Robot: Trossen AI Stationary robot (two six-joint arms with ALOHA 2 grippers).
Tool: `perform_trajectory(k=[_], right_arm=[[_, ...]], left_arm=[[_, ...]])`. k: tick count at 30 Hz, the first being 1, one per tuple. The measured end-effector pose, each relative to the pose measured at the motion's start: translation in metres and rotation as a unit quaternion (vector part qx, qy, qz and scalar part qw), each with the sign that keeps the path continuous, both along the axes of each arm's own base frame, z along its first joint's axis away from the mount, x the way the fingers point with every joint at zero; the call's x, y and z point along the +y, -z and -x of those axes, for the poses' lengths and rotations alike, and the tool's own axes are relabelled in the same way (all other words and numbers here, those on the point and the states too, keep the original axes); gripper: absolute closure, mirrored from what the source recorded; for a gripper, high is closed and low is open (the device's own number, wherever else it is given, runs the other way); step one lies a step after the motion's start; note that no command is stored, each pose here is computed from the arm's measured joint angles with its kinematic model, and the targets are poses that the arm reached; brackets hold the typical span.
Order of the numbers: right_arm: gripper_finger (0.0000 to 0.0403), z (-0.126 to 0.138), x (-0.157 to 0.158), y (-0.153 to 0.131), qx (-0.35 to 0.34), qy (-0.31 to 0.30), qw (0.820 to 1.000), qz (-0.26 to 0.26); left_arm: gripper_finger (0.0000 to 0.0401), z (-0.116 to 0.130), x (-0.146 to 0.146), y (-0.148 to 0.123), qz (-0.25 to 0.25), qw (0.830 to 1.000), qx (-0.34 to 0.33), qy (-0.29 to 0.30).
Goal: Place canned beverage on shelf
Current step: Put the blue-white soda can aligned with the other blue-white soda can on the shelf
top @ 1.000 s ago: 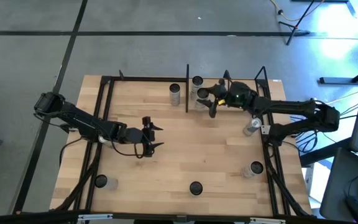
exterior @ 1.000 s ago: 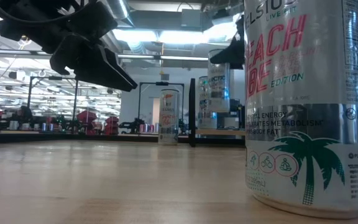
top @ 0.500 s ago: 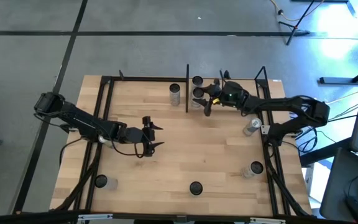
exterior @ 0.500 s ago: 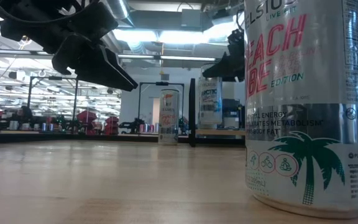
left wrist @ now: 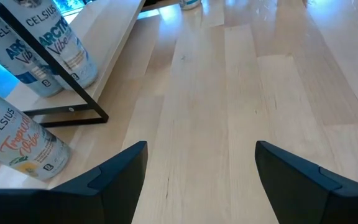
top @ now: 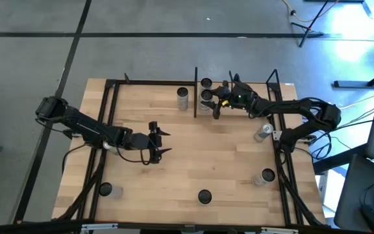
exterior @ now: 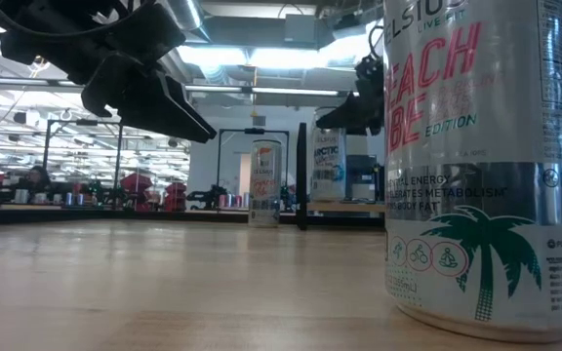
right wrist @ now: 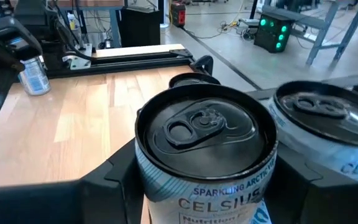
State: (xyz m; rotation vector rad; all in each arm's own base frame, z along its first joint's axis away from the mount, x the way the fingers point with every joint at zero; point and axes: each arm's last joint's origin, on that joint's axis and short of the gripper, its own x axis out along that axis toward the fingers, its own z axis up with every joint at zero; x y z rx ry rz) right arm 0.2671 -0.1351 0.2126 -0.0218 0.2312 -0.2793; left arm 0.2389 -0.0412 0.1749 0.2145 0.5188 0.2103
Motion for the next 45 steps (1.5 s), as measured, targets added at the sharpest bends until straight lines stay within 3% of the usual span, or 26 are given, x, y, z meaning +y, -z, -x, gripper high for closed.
perform_trajectory(k=[32,45], right_arm=[[0.0167,-0.007,-0.004,0.009,-0.002,0.014,1.0,0.012],[0.005,-0.01,-0.005,0.004,-0.005,0.009,1.0,0.026]], left_arm=[[0.0115,-0.001,0.0,-0.001,0.002,1.0,-0.008,0.0],[0.0115,-0.001,0.0,-0.001,0.002,1.0,-0.008,0.0]])
